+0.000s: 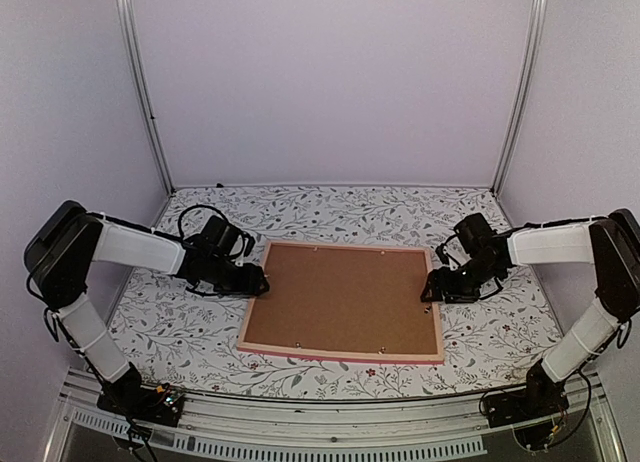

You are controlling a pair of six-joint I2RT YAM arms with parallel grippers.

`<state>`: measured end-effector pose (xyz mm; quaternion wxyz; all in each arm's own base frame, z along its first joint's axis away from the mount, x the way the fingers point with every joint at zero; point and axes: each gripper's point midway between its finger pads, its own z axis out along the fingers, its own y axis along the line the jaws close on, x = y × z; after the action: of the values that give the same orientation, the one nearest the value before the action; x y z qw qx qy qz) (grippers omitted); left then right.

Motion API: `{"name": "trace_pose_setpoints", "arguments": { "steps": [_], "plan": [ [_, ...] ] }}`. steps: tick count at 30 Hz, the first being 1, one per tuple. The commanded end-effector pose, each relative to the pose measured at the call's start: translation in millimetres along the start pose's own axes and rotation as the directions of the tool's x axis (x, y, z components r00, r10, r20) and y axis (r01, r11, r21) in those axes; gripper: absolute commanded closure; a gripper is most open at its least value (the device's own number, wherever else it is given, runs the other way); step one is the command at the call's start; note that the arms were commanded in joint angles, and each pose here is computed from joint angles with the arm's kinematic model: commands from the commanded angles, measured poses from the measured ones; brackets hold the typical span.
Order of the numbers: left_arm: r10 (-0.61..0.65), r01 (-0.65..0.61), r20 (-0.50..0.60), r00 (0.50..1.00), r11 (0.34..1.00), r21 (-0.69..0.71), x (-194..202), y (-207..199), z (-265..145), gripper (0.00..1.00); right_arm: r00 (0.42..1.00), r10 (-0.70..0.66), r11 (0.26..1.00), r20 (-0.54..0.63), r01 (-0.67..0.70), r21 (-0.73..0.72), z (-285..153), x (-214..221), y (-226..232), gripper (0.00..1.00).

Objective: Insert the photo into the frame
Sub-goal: Press the fastener onto the backboard.

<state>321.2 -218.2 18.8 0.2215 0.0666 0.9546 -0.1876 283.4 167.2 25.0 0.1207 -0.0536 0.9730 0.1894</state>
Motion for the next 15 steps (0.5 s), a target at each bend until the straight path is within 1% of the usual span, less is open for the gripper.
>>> {"name": "trace_pose_setpoints", "arguments": {
  "steps": [1, 6, 9, 15],
  "plan": [
    [-0.035, 0.035, 0.012, 0.999, 0.999, 0.036, 1.2, -1.4, -4.7, 0.38, 0.997, 0.05, 0.999, -0.065, -0.05, -0.007, 2.0, 26.1, -1.9, 0.24],
    [-0.041, 0.041, 0.009, 0.999, 0.998, 0.046, 4.1, -2.9, -5.5, 0.39, 0.995, 0.061, 0.998, -0.082, -0.062, 0.0, 4.7, 33.6, -4.8, 0.31],
    [-0.043, 0.043, 0.007, 0.999, 0.998, 0.046, 6.2, -2.1, -5.5, 0.4, 0.994, 0.066, 0.998, -0.088, -0.065, 0.014, 5.7, 36.6, -8.0, 0.37],
    [-0.048, 0.047, 0.006, 0.999, 0.998, 0.049, 7.1, -2.6, -6.2, 0.4, 0.991, 0.076, 0.997, -0.106, -0.074, 0.029, 12.0, 38.9, -11.7, 0.39]
  ]
}}
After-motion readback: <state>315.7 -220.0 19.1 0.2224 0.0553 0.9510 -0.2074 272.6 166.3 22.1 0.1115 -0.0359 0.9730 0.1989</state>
